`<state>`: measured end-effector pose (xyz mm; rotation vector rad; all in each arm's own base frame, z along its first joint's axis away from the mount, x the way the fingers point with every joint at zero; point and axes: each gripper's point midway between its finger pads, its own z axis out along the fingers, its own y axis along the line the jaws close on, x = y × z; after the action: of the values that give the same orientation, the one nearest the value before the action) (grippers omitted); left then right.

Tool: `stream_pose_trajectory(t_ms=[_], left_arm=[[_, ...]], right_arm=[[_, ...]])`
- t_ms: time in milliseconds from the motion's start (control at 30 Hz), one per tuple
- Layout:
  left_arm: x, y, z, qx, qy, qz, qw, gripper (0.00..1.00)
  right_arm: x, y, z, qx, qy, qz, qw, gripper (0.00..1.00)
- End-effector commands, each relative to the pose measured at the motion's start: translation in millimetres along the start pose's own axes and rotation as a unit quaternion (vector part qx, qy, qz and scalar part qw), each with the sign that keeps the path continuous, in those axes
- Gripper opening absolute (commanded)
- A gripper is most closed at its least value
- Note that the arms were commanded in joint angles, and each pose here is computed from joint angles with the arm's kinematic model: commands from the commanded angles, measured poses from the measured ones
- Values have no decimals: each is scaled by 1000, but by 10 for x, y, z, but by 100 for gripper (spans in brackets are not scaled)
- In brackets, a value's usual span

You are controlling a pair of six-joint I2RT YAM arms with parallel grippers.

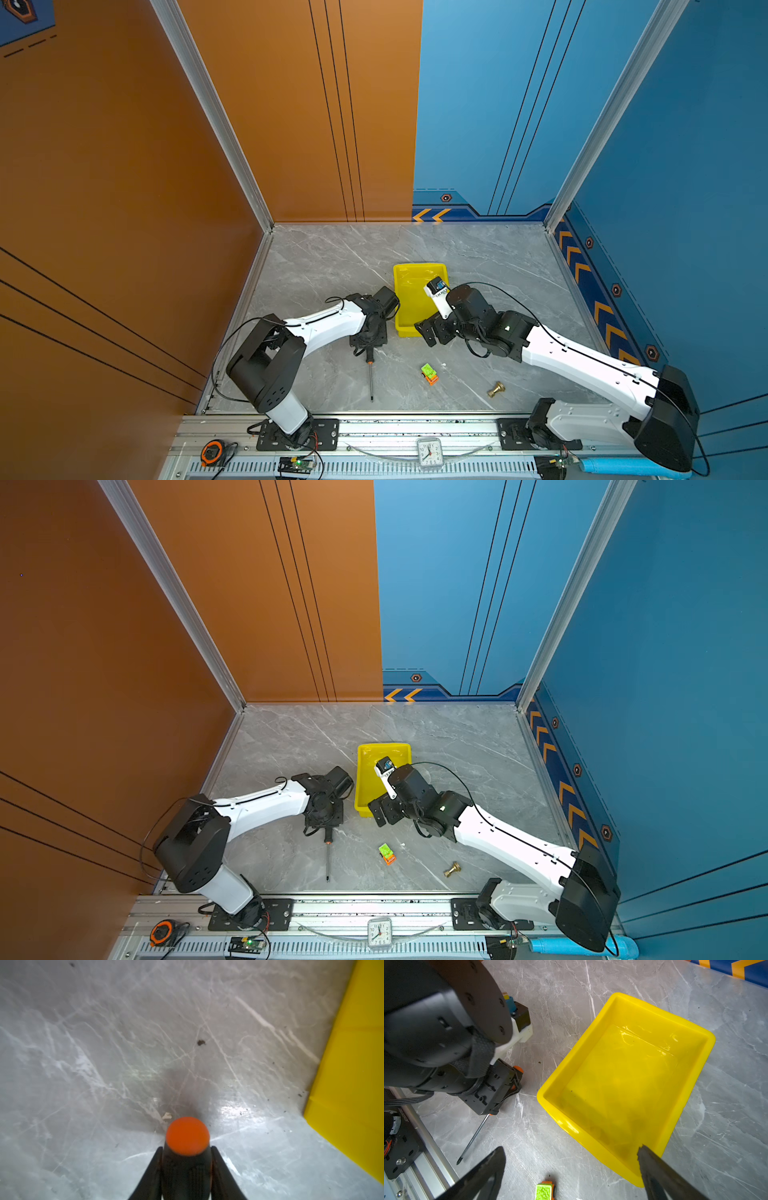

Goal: Put the screwdriver in the bin
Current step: Pick up the screwdriver from the bottom-center of the table, then place the screwdriver in the bin.

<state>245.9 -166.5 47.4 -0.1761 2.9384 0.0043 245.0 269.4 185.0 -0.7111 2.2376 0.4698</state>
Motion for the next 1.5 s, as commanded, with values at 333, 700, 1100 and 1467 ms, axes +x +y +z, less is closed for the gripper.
stream_pose_trajectory(t_ms=[333,700,1100,1467], left_arm=[[-1146,-573,-1202,81,-122,30,989,2],[-1904,-1615,-1005,135,-134,40,981,2],[-1783,-1915,-515,113,-109,47,987,1],[-1717,-1923,-116,87,-85,44,992,0]], right_arm=[[-237,-514,-213,41,-59,86,994,100],[-118,-924,-356,82,-68,134,985,100],[-45,-1031,-417,106,-64,129,984,100],[-15,-1063,-374,115,-61,133,983,100]])
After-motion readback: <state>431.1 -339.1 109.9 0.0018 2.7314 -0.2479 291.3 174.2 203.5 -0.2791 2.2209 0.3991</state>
